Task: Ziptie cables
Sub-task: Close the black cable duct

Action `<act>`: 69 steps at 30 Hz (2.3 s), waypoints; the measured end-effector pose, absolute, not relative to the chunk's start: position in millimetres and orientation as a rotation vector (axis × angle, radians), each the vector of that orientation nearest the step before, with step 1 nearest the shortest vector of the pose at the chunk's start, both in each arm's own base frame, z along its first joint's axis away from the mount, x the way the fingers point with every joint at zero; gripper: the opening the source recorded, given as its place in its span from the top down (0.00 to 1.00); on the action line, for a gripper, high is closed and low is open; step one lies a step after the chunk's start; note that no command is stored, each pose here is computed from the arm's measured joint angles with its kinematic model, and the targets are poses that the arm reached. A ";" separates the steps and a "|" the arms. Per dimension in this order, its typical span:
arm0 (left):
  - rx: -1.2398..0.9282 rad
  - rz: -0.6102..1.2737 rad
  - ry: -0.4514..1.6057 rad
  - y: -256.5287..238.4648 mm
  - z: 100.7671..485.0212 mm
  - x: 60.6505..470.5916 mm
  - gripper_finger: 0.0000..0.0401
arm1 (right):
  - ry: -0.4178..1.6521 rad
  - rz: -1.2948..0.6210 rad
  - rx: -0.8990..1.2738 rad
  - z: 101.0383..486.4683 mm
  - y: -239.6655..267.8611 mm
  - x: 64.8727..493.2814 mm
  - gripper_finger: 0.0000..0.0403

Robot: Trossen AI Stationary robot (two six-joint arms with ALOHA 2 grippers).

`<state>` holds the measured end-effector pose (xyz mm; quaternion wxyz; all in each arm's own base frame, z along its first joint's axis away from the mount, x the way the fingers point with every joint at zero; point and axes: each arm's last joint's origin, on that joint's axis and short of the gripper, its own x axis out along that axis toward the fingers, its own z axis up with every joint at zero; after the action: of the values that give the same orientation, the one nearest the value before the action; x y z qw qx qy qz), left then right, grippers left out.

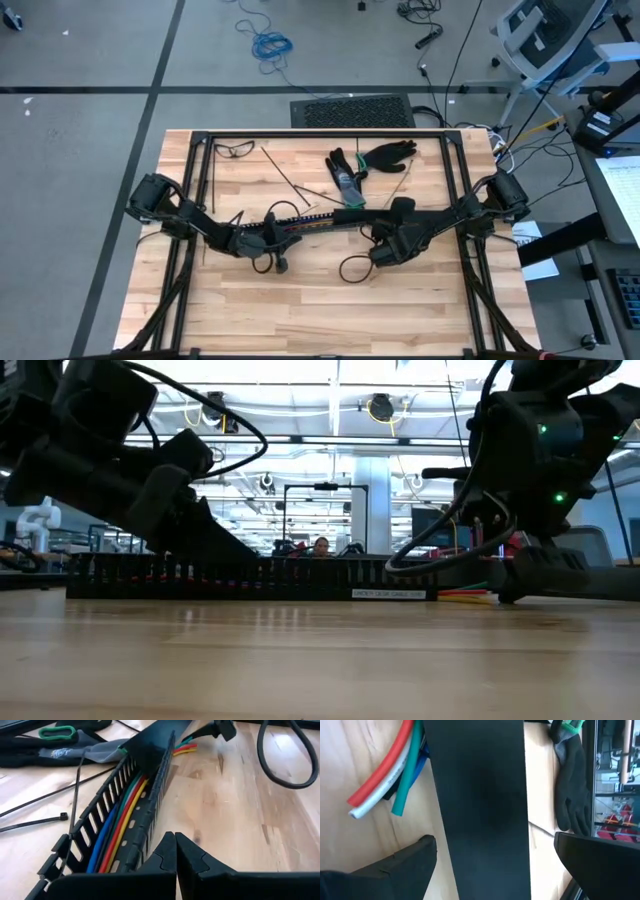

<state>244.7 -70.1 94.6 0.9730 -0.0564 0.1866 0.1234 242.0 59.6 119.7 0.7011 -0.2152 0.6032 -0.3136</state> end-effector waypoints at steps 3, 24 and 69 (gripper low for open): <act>-0.108 0.253 0.380 -70.3 90.6 245.1 1.00 | 1.346 -0.683 -0.516 119.7 59.4 242.3 0.03; -0.094 0.260 0.345 -70.4 87.4 247.1 1.00 | 1.340 -0.687 -0.569 111.6 51.5 238.4 0.03; -0.069 0.242 0.357 -70.6 86.5 246.7 1.00 | 1.363 -0.756 -0.618 112.4 30.0 242.1 0.12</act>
<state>246.7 -70.6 86.5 0.9762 -0.0340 0.1771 0.1202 242.1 30.0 112.4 0.6686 -0.2741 0.6045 -0.3352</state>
